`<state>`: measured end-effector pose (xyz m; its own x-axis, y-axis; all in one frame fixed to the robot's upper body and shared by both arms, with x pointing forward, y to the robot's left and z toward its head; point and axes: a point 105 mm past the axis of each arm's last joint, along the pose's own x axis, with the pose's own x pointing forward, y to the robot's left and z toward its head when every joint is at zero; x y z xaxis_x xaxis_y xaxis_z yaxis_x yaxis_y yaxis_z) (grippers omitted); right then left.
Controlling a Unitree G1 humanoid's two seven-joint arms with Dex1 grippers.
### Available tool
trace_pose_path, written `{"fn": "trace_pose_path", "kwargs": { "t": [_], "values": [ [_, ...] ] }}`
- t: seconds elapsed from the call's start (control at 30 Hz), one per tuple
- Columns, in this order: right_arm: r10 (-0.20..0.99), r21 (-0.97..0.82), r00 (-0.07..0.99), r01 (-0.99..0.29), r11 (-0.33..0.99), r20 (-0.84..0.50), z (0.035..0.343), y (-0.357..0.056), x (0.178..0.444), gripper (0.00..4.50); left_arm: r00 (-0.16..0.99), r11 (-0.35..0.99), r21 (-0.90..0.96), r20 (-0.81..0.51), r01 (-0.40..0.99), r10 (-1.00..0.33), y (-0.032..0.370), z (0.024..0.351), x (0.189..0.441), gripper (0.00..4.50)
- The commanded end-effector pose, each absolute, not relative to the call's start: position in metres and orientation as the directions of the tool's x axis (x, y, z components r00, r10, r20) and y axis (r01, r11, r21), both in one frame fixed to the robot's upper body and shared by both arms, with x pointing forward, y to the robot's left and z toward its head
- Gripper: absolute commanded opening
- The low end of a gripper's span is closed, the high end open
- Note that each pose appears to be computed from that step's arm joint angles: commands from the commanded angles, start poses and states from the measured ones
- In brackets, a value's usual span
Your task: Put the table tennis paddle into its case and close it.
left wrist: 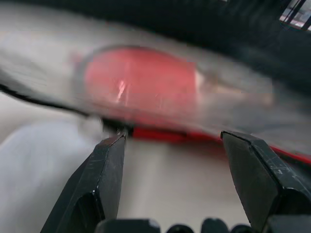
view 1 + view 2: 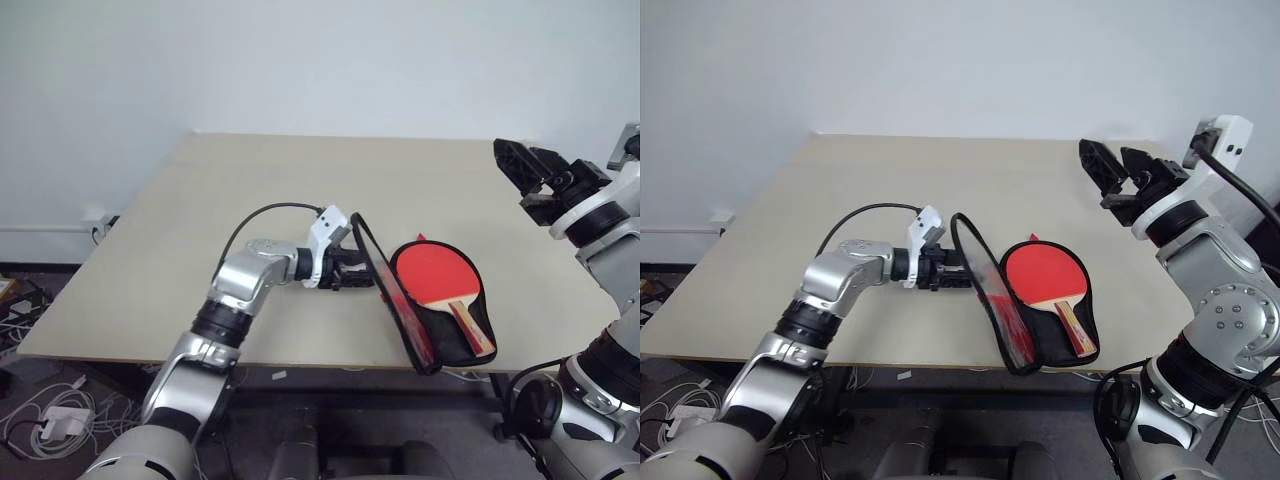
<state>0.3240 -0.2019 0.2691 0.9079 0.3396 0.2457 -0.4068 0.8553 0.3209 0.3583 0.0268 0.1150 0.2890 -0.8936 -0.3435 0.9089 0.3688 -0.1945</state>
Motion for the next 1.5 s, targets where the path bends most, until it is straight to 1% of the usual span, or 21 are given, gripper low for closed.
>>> {"fn": "trace_pose_path", "kwargs": {
  "t": [0.03,0.07,0.17,0.23,0.33,0.43,0.53,0.57,0.6,0.67,0.73,0.77,0.8,0.93,1.07,1.17,1.33,1.4,1.5],
  "values": [
    [0.305,0.329,0.905,-0.396,0.857,0.297,0.279,-0.205,0.325,4.45,0.332,0.391,-0.151,-0.309,0.908,-0.891,0.001,0.131,0.374,3.32],
    [0.295,0.332,0.912,-0.382,0.862,0.284,0.276,-0.206,0.327,4.45,0.337,0.394,-0.147,-0.305,0.907,-0.891,-0.006,0.131,0.376,3.32],
    [0.261,0.362,0.931,-0.342,0.867,0.255,0.266,-0.207,0.333,4.45,0.358,0.393,-0.117,-0.239,0.912,-0.903,-0.025,0.139,0.382,3.32],
    [0.242,0.359,0.944,-0.311,0.880,0.225,0.259,-0.207,0.337,4.45,0.373,0.402,-0.143,-0.196,0.904,-0.907,-0.033,0.144,0.385,3.32],
    [0.244,0.350,0.949,-0.302,0.887,0.201,0.251,-0.203,0.339,4.45,0.378,0.420,-0.137,-0.255,0.897,-0.890,-0.039,0.131,0.385,3.32],
    [0.241,0.347,0.954,-0.290,0.892,0.180,0.244,-0.201,0.340,4.45,0.339,0.398,-0.201,-0.275,0.895,-0.900,-0.037,0.127,0.379,3.32],
    [0.225,0.350,0.963,-0.264,0.899,0.148,0.233,-0.203,0.343,4.50,0.324,0.386,-0.193,-0.288,0.902,-0.901,-0.023,0.127,0.370,3.90],
    [0.219,0.352,0.966,-0.255,0.901,0.140,0.230,-0.204,0.343,4.50,0.304,0.379,-0.233,-0.302,0.896,-0.904,-0.019,0.127,0.365,4.24],
    [0.214,0.353,0.967,-0.250,0.902,0.136,0.228,-0.204,0.344,4.50,0.289,0.374,-0.263,-0.310,0.890,-0.906,-0.016,0.127,0.361,4.46],
    [0.205,0.358,0.970,-0.238,0.903,0.128,0.225,-0.206,0.345,4.50,0.243,0.358,-0.349,-0.331,0.866,-0.912,-0.014,0.127,0.349,4.46],
    [0.193,0.347,0.975,-0.220,0.912,0.110,0.221,-0.208,0.347,4.50,0.210,0.386,-0.429,-0.402,0.817,-0.891,-0.010,0.118,0.339,4.46],
    [0.190,0.343,0.976,-0.216,0.914,0.107,0.220,-0.208,0.347,4.50,0.206,0.399,-0.460,-0.414,0.793,-0.887,-0.010,0.116,0.336,4.46],
    [0.189,0.341,0.976,-0.214,0.916,0.106,0.220,-0.208,0.347,4.50,0.206,0.407,-0.478,-0.419,0.778,-0.885,-0.009,0.116,0.334,4.46],
    [0.185,0.365,0.978,-0.208,0.908,0.097,0.217,-0.209,0.349,4.50,0.124,0.388,-0.603,-0.431,0.697,-0.894,-0.015,0.113,0.314,4.46],
    [0.187,0.376,0.978,-0.207,0.903,0.091,0.216,-0.209,0.351,4.50,0.084,0.422,-0.681,-0.470,0.598,-0.879,-0.023,0.103,0.305,4.46],
    [0.182,0.381,0.979,-0.202,0.902,0.087,0.216,-0.209,0.352,4.50,0.073,0.431,-0.720,-0.470,0.544,-0.879,-0.027,0.099,0.302,4.46],
    [0.171,0.390,0.982,-0.187,0.902,0.076,0.212,-0.211,0.353,4.50,0.137,0.496,-0.752,-0.489,0.433,-0.861,-0.031,0.089,0.315,4.46],
    [0.168,0.392,0.983,-0.183,0.901,0.072,0.211,-0.211,0.353,4.50,0.142,0.502,-0.774,-0.488,0.385,-0.861,-0.034,0.087,0.317,4.46],
    [0.165,0.399,0.984,-0.176,0.900,0.061,0.206,-0.210,0.353,4.50,0.148,0.542,-0.769,-0.525,0.339,-0.838,-0.036,0.077,0.320,4.46]
  ]
}}
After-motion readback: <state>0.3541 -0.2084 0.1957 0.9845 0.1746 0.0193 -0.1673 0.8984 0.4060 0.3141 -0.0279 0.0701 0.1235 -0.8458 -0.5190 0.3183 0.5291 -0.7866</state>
